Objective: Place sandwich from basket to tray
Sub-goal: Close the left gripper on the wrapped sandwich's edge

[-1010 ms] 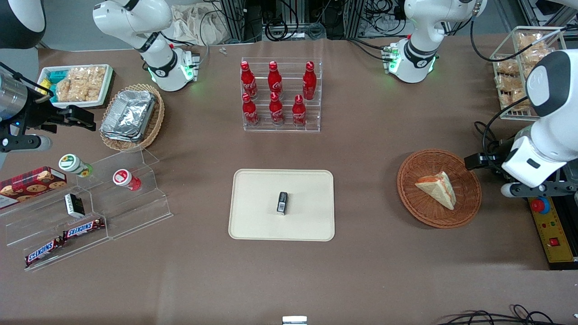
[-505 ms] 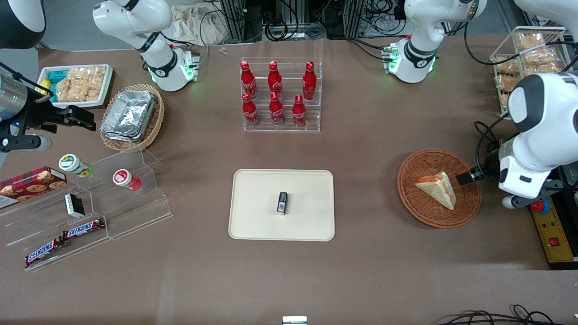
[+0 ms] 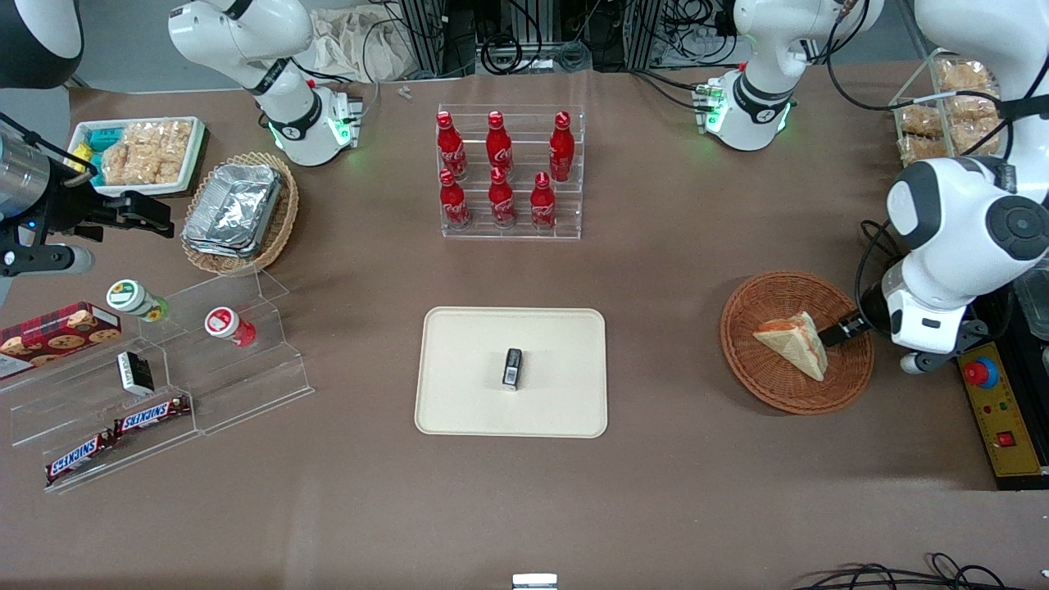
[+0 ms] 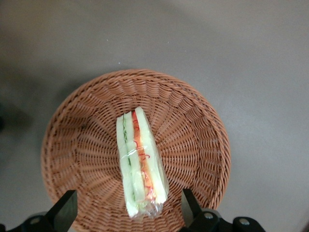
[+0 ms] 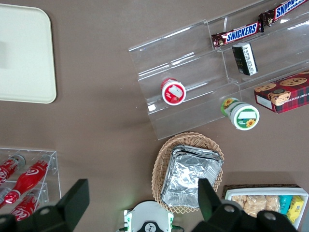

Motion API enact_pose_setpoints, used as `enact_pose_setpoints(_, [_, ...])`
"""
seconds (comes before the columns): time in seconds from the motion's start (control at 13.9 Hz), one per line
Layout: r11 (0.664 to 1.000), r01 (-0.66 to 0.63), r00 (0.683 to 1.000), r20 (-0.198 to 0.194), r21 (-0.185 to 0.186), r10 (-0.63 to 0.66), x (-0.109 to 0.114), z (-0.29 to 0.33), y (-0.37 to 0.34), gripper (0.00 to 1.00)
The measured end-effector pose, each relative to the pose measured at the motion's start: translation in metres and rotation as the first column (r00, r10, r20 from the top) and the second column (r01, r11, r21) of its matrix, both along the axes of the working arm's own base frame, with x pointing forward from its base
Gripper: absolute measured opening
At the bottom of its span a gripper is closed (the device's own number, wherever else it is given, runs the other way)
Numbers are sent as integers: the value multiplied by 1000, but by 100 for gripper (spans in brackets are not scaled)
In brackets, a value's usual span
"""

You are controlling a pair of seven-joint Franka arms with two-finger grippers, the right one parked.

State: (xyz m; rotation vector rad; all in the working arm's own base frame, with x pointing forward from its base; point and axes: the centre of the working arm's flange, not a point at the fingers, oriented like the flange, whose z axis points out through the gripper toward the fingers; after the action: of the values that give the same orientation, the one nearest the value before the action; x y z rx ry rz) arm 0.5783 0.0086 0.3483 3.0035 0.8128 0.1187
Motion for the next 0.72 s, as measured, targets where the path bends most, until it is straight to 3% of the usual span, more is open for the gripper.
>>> enact_pose_setpoints(0.14, [1000,-19,1000,17,-6,19,-12,-27,-1,97])
enact_pose_setpoints(0.36, [997,-64,998,12,-45,64,-19,-59,-6,97])
enact_pose_setpoints(0.72, [988,-129,992,-23,-88,128,-21,-84,-7,98])
